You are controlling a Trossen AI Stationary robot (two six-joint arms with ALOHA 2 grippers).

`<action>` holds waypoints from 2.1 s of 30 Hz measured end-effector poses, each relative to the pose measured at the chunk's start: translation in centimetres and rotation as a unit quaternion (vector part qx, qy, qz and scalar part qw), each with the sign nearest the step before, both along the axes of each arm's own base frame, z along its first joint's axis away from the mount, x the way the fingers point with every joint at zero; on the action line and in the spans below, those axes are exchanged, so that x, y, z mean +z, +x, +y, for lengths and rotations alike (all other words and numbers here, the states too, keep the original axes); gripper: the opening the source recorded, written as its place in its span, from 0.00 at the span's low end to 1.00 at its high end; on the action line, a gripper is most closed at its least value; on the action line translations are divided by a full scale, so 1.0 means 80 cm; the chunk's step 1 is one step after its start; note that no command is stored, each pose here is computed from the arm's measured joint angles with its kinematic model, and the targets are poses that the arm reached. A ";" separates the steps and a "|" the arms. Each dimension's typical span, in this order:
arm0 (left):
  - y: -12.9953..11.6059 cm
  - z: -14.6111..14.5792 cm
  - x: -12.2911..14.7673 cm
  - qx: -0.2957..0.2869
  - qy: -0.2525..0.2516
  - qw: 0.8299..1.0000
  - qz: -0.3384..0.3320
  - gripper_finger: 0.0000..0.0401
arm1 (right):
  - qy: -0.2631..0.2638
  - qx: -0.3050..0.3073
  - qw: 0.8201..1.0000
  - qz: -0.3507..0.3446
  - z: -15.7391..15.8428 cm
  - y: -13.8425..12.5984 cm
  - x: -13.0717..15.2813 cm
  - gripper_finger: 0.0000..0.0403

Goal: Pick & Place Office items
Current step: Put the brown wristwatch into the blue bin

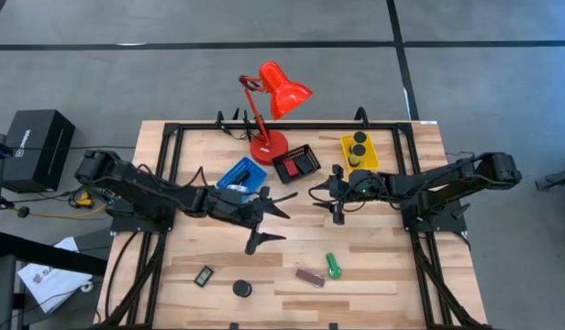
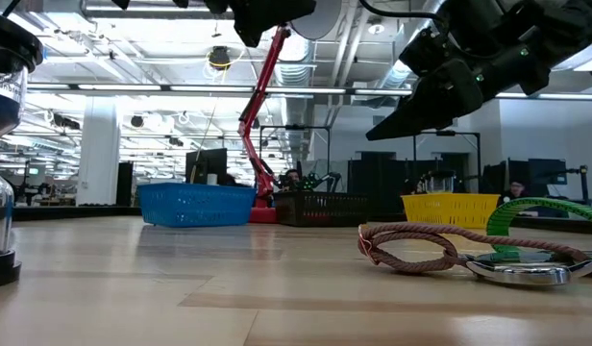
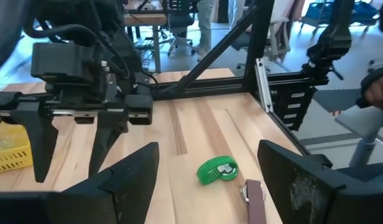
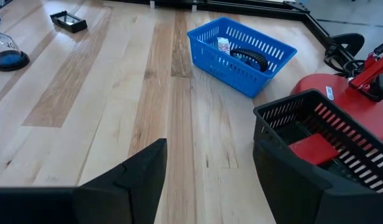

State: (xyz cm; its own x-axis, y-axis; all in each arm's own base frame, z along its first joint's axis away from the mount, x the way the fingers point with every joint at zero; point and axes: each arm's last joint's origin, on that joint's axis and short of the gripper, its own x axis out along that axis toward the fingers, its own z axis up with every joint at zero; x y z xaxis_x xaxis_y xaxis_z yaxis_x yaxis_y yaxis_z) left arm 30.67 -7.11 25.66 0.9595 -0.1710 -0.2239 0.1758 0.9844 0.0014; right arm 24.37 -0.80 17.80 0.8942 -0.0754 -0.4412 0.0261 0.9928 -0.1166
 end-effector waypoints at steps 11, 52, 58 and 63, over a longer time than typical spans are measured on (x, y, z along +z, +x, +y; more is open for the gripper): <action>0.045 -0.035 -0.007 -0.047 0.044 0.998 0.005 0.67 | 0.000 0.000 1.000 -0.002 0.000 0.000 0.000 0.57; 0.138 -0.108 -0.206 -0.084 0.074 0.972 0.209 0.62 | 0.084 -0.052 0.993 0.063 -0.003 -0.009 -0.015 0.57; 0.140 -0.104 -0.206 -0.075 0.073 0.973 0.205 0.53 | 0.082 -0.038 0.994 0.064 0.005 -0.009 -0.015 0.57; 0.142 -0.099 -0.206 -0.077 0.069 0.973 0.206 0.42 | 0.077 -0.033 0.995 0.059 0.006 -0.008 -0.014 0.57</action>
State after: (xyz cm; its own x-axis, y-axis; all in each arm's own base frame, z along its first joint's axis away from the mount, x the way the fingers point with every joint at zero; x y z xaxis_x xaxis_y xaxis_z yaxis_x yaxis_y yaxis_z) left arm 41.99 -15.00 9.20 0.7484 -0.2476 -0.6153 0.3354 0.9416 0.0290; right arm 23.74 -0.31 16.70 0.8306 -0.0553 -0.5541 0.0866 0.9958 0.0306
